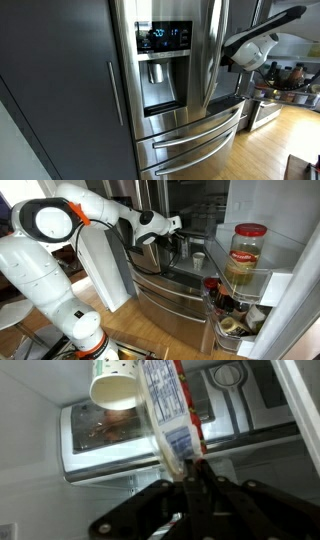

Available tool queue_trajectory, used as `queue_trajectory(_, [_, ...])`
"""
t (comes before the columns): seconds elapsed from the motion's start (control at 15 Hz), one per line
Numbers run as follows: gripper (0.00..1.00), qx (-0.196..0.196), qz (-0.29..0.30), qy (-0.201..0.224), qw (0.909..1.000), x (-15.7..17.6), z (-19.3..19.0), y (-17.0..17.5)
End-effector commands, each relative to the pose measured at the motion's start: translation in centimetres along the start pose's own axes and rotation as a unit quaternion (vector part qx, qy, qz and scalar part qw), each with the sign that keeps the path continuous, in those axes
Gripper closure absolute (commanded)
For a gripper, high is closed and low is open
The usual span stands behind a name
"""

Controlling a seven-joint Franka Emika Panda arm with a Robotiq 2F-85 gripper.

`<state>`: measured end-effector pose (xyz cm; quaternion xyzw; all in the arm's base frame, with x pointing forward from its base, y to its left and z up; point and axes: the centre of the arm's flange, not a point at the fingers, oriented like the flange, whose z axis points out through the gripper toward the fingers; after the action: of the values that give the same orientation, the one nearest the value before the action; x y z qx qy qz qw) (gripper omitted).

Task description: Take the sachet out of the cup

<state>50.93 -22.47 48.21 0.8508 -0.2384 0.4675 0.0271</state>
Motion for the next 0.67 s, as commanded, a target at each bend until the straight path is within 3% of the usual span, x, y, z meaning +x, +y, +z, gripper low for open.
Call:
queue_trajectory(0.0, [0.6, 0.013, 0.016, 0.064, 0.9978, -0.2, 1.5, -0.2])
queue_trajectory(0.47, [0.06, -0.004, 0.065, 0.098, 0.993, 1.6, 0.2, -1.0])
queue_trajectory(0.6, [0.0, -0.012, 0.083, 0.092, 0.9923, 2.7, -0.5, -1.5])
